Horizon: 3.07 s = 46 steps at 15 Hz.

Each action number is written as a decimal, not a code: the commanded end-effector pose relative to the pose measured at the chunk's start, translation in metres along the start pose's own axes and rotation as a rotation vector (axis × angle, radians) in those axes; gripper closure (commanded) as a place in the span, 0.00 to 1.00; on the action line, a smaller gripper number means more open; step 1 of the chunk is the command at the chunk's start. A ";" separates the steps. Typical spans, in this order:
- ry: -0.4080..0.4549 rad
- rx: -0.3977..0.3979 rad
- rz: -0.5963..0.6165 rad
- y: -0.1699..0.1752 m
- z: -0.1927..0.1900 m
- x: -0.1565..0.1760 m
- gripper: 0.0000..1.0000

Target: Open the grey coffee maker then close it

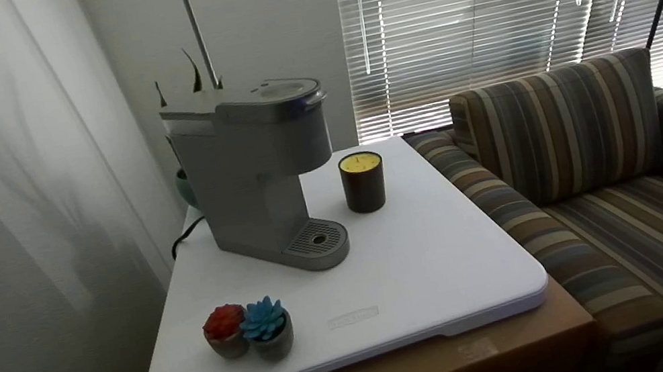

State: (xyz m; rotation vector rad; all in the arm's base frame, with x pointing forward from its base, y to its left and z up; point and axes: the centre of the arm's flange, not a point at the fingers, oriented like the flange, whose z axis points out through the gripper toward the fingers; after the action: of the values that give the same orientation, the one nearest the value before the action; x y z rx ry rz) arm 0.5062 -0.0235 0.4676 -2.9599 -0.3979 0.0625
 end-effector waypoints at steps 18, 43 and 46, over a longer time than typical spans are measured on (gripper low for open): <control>0.117 -0.036 0.572 -0.049 0.078 0.078 0.00; 0.420 0.270 1.121 -0.041 0.175 0.143 0.34; 0.436 0.320 1.144 -0.040 0.172 0.135 0.55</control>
State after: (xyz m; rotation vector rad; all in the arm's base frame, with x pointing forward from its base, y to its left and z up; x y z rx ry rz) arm 0.6243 0.0839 0.3042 -2.4302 1.2305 -0.3229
